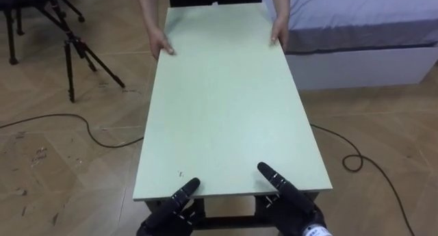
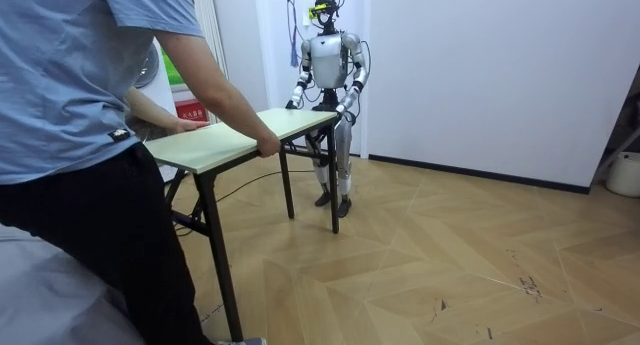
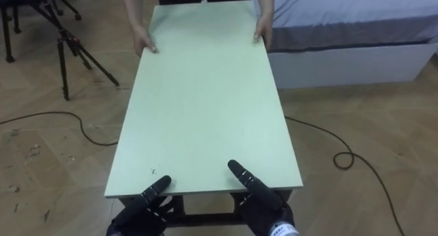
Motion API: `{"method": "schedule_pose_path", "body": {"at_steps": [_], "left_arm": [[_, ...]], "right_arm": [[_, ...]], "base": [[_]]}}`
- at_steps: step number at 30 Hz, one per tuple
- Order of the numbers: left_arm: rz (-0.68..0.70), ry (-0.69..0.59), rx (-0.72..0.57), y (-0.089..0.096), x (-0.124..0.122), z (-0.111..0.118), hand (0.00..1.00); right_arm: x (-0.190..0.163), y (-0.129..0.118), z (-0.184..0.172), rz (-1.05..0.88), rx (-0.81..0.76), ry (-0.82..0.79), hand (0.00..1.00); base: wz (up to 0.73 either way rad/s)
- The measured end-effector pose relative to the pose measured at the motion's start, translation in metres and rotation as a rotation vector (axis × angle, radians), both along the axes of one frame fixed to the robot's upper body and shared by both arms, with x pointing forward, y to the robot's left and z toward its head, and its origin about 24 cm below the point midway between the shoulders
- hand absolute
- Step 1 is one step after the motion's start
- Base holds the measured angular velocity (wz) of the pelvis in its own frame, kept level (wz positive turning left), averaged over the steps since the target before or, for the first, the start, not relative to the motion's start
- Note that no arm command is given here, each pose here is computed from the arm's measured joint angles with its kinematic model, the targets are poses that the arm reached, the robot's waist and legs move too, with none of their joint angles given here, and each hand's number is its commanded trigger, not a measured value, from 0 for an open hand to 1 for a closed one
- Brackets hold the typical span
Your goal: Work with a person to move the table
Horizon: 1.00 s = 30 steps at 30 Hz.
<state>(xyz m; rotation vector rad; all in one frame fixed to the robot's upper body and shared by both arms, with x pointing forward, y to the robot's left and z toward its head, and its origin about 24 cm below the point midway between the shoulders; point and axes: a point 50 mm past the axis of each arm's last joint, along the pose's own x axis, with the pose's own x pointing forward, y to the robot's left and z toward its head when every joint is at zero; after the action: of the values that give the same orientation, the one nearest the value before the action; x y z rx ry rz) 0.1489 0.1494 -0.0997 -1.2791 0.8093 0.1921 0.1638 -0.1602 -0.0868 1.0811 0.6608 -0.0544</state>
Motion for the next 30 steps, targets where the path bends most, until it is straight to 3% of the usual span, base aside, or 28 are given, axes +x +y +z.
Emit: {"method": "schedule_pose_path", "body": {"at_steps": [7, 8, 9, 10, 30], "left_arm": [[0.044, 0.015, -0.039, -0.003, 0.007, 0.007, 0.03], [0.046, 0.017, -0.04, -0.004, 0.008, 0.009, 0.41], [0.053, 0.021, -0.047, -0.005, 0.01, 0.011, 0.56], [0.057, 0.023, -0.051, -0.005, 0.011, 0.014, 1.0], [0.055, 0.001, -0.057, -0.009, 0.013, 0.029, 1.0]], "right_arm": [[0.001, -0.002, 0.001, -0.022, 0.014, 0.001, 0.0], [0.002, -0.002, 0.001, -0.024, 0.016, 0.001, 0.71], [0.002, -0.003, 0.002, -0.031, 0.019, -0.002, 0.93], [0.002, -0.003, 0.002, -0.037, 0.022, -0.003, 1.0], [0.006, 0.0, 0.004, -0.076, 0.012, 0.021, 1.0]], "base": [[0.0], [0.0], [0.0], [0.0], [0.0]]}}
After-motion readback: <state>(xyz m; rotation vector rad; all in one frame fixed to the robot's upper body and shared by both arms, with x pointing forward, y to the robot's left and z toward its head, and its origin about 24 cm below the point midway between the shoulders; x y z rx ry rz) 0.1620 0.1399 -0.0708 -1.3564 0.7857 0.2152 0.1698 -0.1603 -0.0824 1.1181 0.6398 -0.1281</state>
